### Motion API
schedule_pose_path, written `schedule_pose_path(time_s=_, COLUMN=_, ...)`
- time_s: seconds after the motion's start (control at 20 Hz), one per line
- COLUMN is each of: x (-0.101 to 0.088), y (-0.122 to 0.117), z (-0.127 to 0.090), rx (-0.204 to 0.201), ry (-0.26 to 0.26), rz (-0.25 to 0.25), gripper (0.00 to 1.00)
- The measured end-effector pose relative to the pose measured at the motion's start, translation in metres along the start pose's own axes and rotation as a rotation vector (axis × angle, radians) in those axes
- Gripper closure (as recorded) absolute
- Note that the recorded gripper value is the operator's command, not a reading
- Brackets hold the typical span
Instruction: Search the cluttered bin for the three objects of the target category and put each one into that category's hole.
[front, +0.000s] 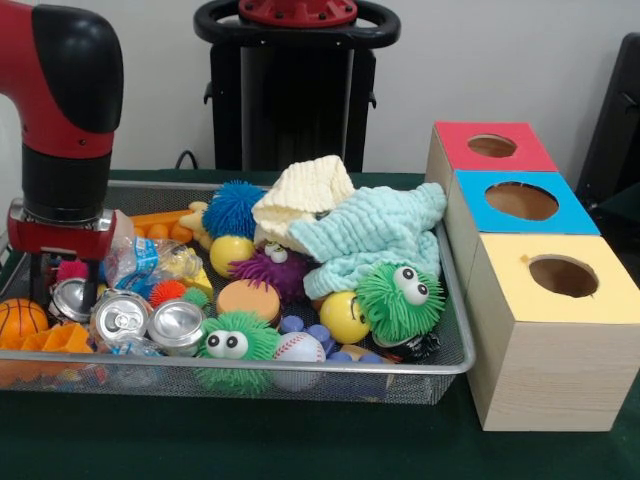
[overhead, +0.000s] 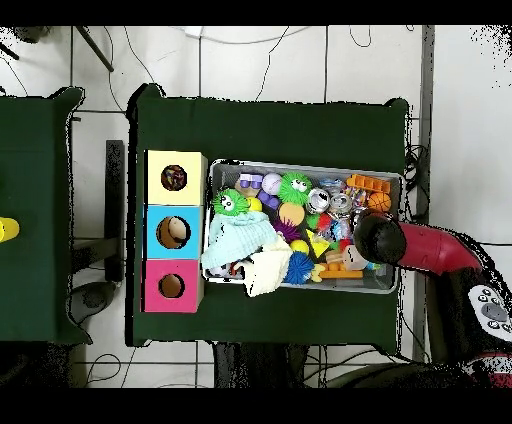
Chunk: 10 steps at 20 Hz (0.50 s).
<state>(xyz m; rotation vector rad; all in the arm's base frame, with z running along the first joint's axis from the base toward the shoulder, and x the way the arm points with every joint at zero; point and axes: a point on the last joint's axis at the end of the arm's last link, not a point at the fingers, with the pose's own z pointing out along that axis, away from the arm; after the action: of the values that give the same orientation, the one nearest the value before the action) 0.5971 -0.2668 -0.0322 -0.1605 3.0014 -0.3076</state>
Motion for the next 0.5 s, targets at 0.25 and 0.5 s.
schedule_pose_path(time_s=0.25, x=-0.0017, y=0.0009, z=0.0014, rx=0.0, ry=-0.01, rz=0.006, gripper=0.0)
schedule_pose_path(time_s=0.5, x=-0.0017, y=0.0021, z=-0.0015, rx=0.003, ry=-0.009, rz=0.001, gripper=0.0)
